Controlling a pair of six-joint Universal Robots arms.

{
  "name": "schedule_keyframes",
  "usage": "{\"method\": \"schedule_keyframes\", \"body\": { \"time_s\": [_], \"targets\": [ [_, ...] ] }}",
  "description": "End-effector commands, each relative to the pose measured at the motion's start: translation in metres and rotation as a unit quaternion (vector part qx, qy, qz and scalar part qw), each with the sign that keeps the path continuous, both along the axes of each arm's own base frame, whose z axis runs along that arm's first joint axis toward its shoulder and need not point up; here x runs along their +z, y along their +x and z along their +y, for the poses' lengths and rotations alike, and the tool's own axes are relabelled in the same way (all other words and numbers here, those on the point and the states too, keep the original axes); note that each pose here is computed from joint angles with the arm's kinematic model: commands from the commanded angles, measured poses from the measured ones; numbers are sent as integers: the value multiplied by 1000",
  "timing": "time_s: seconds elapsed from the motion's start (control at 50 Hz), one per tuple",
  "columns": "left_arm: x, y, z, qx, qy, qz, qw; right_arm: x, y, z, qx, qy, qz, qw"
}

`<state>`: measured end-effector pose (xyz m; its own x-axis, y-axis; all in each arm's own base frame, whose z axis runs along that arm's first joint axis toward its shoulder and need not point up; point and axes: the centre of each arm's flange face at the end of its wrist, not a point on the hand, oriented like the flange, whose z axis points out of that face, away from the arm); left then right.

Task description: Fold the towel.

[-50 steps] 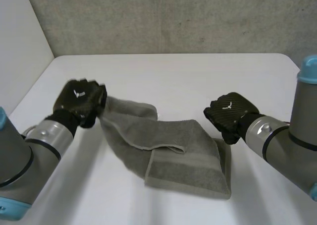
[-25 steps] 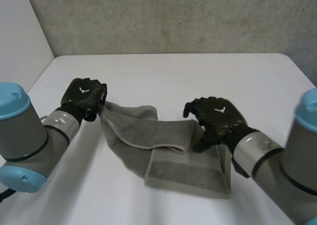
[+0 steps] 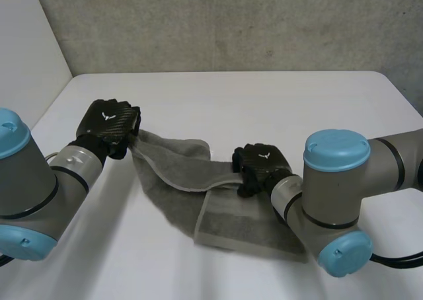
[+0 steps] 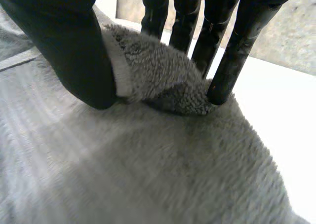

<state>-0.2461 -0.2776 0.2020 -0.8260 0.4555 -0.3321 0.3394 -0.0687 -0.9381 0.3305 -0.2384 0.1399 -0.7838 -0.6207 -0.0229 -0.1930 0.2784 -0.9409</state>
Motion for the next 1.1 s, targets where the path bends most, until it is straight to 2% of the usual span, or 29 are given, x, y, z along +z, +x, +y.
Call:
{"method": "schedule_keyframes", "body": {
  "time_s": [0.02, 0.4, 0.48, 0.52, 0.6, 0.64, 0.66, 0.68, 0.7, 0.74, 0.76, 0.8, 0.86, 0.92, 0.96, 0.98, 1.02, 1.04, 1.08, 1.1],
  "targets": [
    [-4, 1, 1, 0, 6, -2, 1000, 18, 0, -4, -3, -16, -18, 1000],
    [-5, 1, 3, 0, 9, -3, 1000, 12, 6, -8, 12, 18, -40, 999],
    [-6, 2, 3, 1, 13, -4, 1000, 23, 1, -13, 6, 2, -44, 999],
    [-6, 1, 5, -2, 16, -5, 1000, 59, -8, -16, 1, -44, -59, 997],
    [-8, -1, 10, -9, 17, -11, 1000, 88, -15, -18, 13, -88, -51, 995],
    [-11, -2, 14, -13, 24, -15, 1000, 88, -17, -9, 55, -85, 8, 995],
    [-11, -2, 14, -13, 24, -15, 1000, 88, -17, -9, 55, -85, 8, 995],
    [-13, -3, 16, -15, 31, -18, 999, 84, -18, -3, 78, -80, 52, 992],
    [-13, -3, 16, -15, 31, -18, 999, 84, -18, -3, 78, -80, 52, 992],
    [-20, -5, 20, -20, 52, -26, 998, 65, -21, 6, 121, -64, 146, 980],
    [-20, -5, 20, -20, 52, -26, 998, 65, -21, 6, 121, -64, 146, 980],
    [-33, -8, 18, -26, 71, -43, 996, 50, -23, 7, 148, -58, 219, 963],
    [-41, -14, 5, -32, 58, -74, 995, 46, -23, -5, 134, -69, 252, 956],
    [-43, -17, -4, -34, 44, -91, 994, 47, -21, -14, 120, -82, 256, 956],
    [-34, -27, -27, -37, 0, -111, 993, 65, -11, -41, 82, -143, 245, 955],
    [-34, -27, -28, -37, -1, -111, 993, 66, -11, -41, 82, -143, 245, 955],
    [-1, -37, -55, -28, -67, -96, 993, 101, 0, -69, 38, -241, 214, 946],
    [0, -37, -55, -28, -68, -96, 993, 101, 0, -69, 38, -241, 214, 946],
    [58, -47, -77, -10, -161, -58, 985, 154, 9, -91, -12, -368, 172, 914],
    [58, -47, -77, -9, -161, -58, 985, 155, 9, -91, -12, -368, 172, 914]
  ]
}}
